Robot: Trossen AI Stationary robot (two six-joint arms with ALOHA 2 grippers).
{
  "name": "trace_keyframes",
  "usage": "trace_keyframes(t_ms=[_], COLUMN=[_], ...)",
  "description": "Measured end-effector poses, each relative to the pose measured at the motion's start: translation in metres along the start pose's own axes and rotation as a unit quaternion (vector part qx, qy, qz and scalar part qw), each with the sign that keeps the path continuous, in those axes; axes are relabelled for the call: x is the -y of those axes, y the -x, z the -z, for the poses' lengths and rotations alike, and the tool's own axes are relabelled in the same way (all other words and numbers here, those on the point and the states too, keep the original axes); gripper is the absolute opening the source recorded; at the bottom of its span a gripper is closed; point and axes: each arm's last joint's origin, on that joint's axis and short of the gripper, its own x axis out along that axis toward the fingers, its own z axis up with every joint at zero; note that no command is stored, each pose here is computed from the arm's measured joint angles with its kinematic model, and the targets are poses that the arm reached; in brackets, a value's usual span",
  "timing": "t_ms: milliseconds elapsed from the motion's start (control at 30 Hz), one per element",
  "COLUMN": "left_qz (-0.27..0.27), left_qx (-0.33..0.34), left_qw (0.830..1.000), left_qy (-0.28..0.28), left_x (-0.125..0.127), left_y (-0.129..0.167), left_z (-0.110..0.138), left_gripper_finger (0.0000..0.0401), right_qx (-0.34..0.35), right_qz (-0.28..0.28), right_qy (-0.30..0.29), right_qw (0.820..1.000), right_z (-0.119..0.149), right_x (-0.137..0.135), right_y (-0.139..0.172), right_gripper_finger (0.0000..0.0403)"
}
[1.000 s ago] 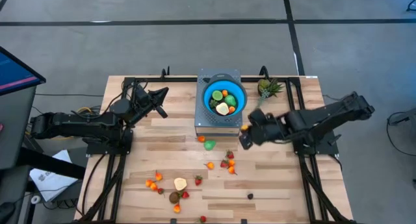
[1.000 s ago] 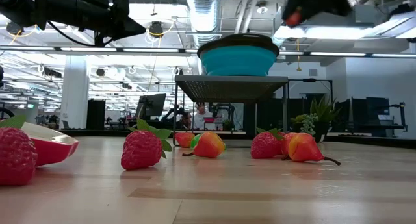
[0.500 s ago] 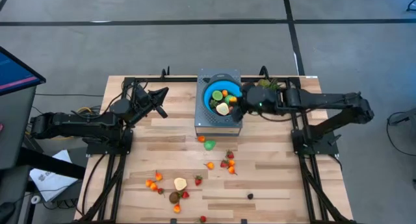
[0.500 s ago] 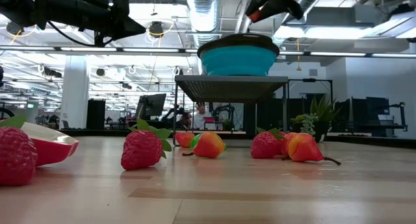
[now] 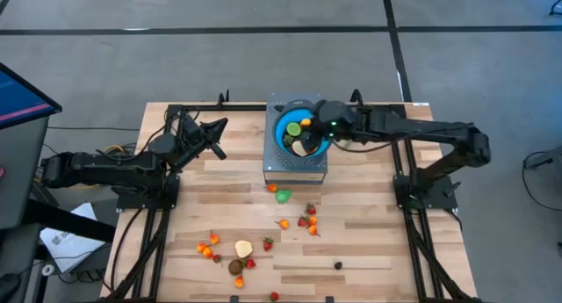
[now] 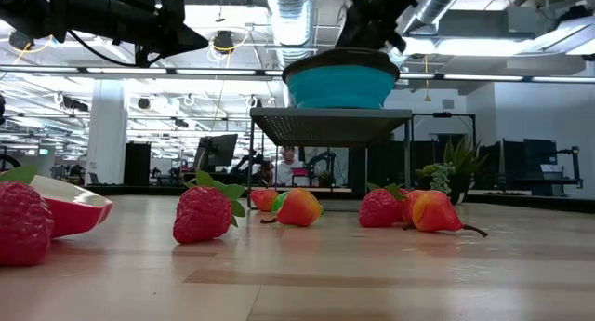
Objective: Pick & Place Fruit
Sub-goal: Put the peach into the strainer bowl, then put the blackberry into the strainer bowl
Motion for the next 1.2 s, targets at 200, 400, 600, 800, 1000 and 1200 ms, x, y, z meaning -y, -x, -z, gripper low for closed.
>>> trace_keyframes(t_ms=[200, 400, 600, 800, 1000, 1200], left_qz=[0.0, 0.0, 0.0, 0.0, 0.0, 0.001], left_qx=[0.0, 0.0, 0.0, 0.0, 0.0, 0.0], left_qw=[1.0, 1.0, 1.0, 1.0, 1.0, 1.0], left_qy=[0.0, 0.0, 0.0, 0.0, 0.0, 0.0], left_x=[0.0, 0.0, 0.0, 0.0, 0.0, 0.0], left_y=[0.0, 0.0, 0.0, 0.0, 0.0, 0.0], left_z=[0.0, 0.0, 0.0, 0.0, 0.0, 0.0], left_gripper_finger=[0.0002, 0.0002, 0.0002, 0.0002, 0.0002, 0.0002], right_qx=[-0.016, -0.016, -0.018, -0.013, 0.01, 0.022], right_qz=[0.011, 0.016, 0.011, 0.009, -0.014, -0.044], right_qy=[0.007, -0.002, -0.003, -0.005, -0.003, 0.009], right_qw=[1.0, 1.0, 1.0, 1.0, 1.0, 0.999], right_z=[0.001, -0.003, -0.003, -0.004, -0.016, -0.016], right_x=[0.007, 0.016, 0.016, 0.017, 0.01, 0.003], right_y=[-0.014, -0.017, -0.017, -0.013, 0.016, 0.05], right_gripper_finger=[0.0107, 0.0127, 0.0185, 0.0232, 0.0211, 0.0159])
